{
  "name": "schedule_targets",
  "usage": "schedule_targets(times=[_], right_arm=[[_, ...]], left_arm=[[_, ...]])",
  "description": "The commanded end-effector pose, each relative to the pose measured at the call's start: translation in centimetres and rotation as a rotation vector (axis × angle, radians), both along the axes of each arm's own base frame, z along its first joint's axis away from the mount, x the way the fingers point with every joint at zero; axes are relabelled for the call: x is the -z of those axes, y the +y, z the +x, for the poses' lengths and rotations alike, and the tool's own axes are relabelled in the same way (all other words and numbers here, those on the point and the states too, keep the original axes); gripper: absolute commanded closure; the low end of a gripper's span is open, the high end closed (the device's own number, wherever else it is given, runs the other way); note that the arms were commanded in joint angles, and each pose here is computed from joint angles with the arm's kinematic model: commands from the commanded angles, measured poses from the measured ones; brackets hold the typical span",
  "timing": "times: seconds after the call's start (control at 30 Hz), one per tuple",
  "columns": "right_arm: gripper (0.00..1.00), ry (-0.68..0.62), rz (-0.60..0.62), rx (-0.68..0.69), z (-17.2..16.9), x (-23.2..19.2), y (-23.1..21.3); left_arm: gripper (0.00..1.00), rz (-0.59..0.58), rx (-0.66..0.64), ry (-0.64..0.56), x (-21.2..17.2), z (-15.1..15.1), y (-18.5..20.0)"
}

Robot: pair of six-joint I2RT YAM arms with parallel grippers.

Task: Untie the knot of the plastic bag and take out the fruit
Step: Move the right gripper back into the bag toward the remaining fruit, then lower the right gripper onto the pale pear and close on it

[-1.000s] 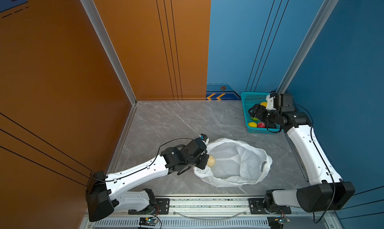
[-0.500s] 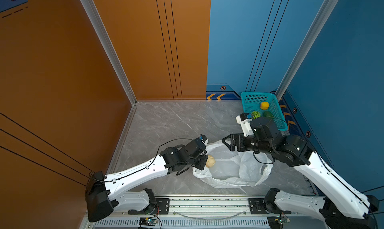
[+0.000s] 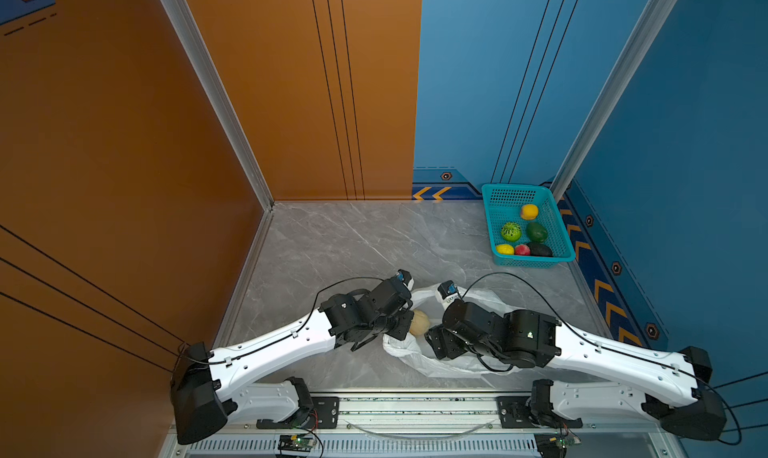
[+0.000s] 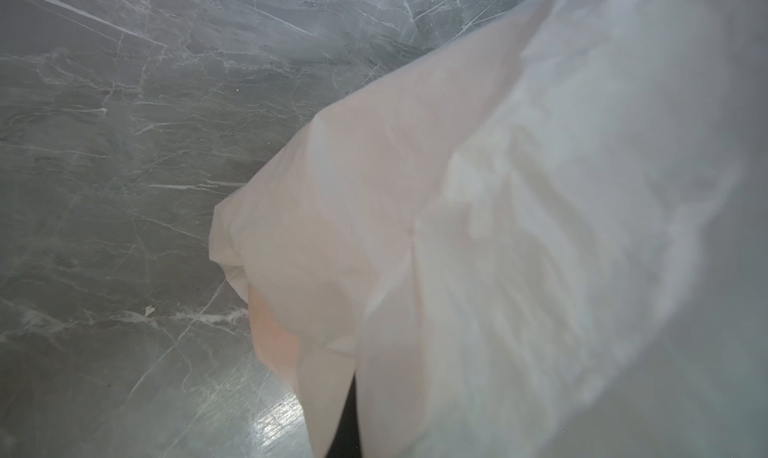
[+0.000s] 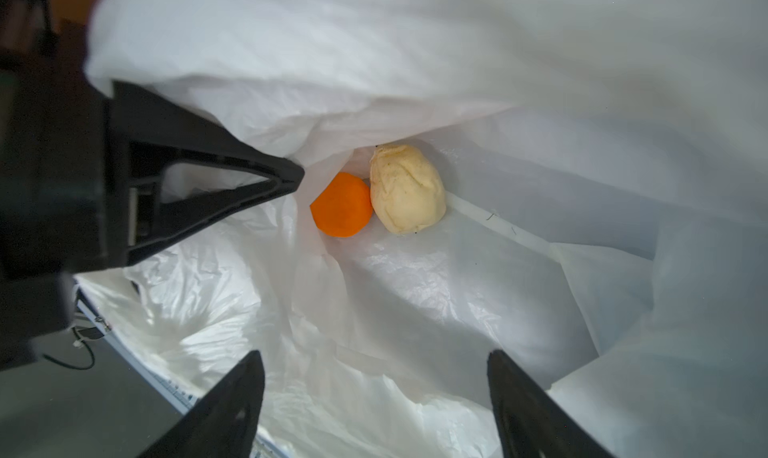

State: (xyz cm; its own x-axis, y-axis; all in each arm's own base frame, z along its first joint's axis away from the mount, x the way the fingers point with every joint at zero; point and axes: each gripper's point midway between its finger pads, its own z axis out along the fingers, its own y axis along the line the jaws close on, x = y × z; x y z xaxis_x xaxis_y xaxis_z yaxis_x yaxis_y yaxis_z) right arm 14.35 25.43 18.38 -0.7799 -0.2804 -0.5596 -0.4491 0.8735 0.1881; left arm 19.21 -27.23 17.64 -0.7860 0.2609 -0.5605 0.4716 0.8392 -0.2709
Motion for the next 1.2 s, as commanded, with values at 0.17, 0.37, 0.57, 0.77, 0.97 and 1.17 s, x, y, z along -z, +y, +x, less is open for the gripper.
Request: schedule_targets(times=[0.17, 0.37, 0.57, 0.77, 0.97, 1.17], right_arm=[[0.16, -0.030, -0.041, -0.001, 0.3, 4.2, 0.7], [0.17, 0.075, -0.080, -0.072, -1.8, 8.1, 1.3], [0.16, 0.222, -0.129, -0.162, -4.4, 12.0, 2.5], [0.14, 0.268, -0.123, -0.125, -3.6, 12.6, 2.8], [0.12, 0.260, -0.034, 0.011, -0.5, 11.3, 2.4], [0.12, 0.230, 0.032, 0.071, 2.4, 9.6, 3.7]], left_arm=[[1.00, -0.031, -0.037, -0.014, -1.9, 1.3, 0.1], [1.00, -0.052, -0.063, -0.001, -2.0, 1.9, 0.5], [1.00, -0.062, -0.060, 0.017, -2.0, 1.8, 0.7], [1.00, 0.020, -0.018, 0.068, -0.3, -0.1, 2.1], [1.00, 0.144, 0.000, 0.087, 2.0, -1.4, 4.9], [1.00, 0.188, 0.037, 0.070, 2.5, -1.0, 4.6]])
